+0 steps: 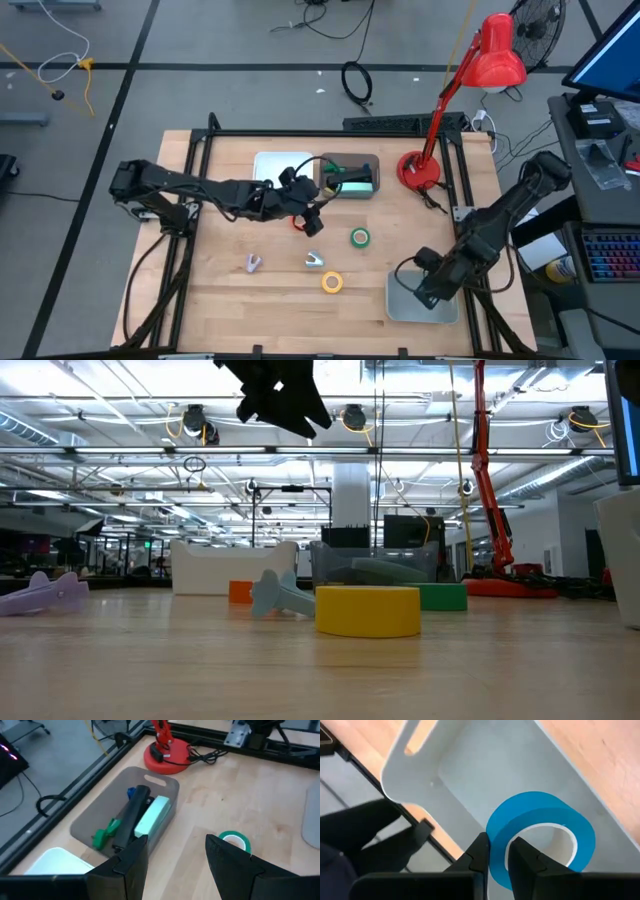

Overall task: Pick and place Stapler, Stapler remover, tape
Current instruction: Put the blue tape into the gray bin

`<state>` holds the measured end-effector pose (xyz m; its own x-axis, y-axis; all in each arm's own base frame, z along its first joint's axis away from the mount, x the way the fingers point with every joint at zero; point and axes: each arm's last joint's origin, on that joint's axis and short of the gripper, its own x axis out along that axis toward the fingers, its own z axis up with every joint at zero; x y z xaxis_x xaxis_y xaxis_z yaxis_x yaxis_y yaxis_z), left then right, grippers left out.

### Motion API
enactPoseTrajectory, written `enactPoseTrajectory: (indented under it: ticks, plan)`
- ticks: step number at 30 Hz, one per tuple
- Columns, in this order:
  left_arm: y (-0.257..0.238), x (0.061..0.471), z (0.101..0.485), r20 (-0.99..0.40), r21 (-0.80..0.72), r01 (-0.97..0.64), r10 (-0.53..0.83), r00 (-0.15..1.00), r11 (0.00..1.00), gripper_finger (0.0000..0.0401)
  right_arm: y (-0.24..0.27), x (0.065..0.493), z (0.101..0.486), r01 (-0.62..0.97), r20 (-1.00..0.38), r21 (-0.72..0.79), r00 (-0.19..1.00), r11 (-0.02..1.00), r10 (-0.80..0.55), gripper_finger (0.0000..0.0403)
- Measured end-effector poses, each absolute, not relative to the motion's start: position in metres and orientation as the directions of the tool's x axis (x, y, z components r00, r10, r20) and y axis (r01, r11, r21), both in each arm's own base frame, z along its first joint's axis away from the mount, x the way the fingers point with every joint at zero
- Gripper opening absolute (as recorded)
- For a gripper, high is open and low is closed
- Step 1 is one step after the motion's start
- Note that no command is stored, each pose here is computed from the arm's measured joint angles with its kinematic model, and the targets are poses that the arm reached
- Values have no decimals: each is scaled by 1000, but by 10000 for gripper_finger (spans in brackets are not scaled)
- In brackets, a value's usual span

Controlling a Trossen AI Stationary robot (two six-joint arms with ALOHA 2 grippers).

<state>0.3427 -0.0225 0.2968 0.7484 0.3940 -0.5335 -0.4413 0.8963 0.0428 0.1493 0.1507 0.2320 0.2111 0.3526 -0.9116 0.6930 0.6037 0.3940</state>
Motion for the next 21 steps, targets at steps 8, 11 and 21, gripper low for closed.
enactPoseTrajectory:
  ticks: [8, 11, 21]
  plan:
    - [-22, 326, 282, -514, -30, -442, 366, 776, 897, 198, 165, 151, 221, 737, -937, 321, 154, 594, 315, 35]
    - [-21, 314, 281, -490, -62, -447, 363, 793, 892, 198, 170, 150, 214, 750, -949, 282, 126, 598, 289, 35]
    - [-17, 274, 278, -384, -139, -418, 340, 858, 898, 198, 173, 155, 198, 777, -975, 194, 85, 599, 206, 36]
